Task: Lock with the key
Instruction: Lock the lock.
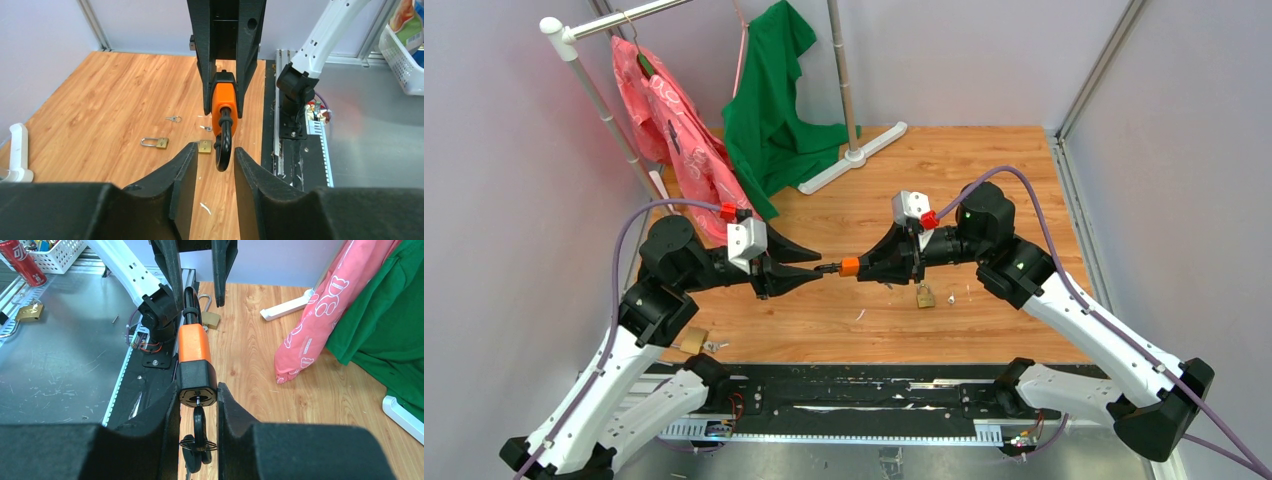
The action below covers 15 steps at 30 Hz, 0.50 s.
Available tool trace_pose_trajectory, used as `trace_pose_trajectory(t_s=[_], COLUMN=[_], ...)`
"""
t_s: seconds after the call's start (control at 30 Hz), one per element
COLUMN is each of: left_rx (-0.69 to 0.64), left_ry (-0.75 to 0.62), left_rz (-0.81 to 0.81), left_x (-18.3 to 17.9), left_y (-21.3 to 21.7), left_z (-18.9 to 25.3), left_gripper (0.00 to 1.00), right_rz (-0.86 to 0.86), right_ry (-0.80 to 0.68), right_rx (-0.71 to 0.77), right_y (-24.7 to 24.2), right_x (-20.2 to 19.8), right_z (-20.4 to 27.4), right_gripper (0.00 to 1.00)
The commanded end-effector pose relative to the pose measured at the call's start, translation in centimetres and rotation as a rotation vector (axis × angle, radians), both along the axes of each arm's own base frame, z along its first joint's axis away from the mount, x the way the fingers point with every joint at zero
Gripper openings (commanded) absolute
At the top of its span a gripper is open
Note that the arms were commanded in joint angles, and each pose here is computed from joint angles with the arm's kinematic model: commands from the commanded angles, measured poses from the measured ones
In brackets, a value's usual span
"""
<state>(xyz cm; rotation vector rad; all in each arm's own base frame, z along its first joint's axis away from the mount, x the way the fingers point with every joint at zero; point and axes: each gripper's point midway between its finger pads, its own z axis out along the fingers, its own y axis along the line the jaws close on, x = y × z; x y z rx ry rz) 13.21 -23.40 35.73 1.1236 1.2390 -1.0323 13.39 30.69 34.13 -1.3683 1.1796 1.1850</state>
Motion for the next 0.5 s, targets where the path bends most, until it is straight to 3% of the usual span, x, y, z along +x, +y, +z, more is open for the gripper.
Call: trace_pose_trajectory(t_s=[0.0,0.07,0.2,0.47], left_rx=[0.0,0.0,-0.003,-0.086], left_ry=[0.018,0.017,0.01,0.023], left_rz=[-0.002,0.0,0.003,-0.045], left_x=[0.2,0.3,0.3,-0.1], left_y=[-0.1,-0.1,-0.1,-0.8], left_z=[-0.4,-0.4,-0.3,0.9], left_gripper=[0.39,0.35,0.0,0.0], right_rz=[-0.02,-0.023,-0.026,-0.084], right_ry=[-0.062,-0.065,-0.065,-0.093], right_rx=[0.063,0.062,0.06,0.107], right_y=[-0.4,-0.4,-0.4,0.1], right_x=[0.2,0.3,0.3,1.8], right_z=[2.2,2.3,2.1,3.4], right_gripper=[0.0,0.0,0.0,0.0])
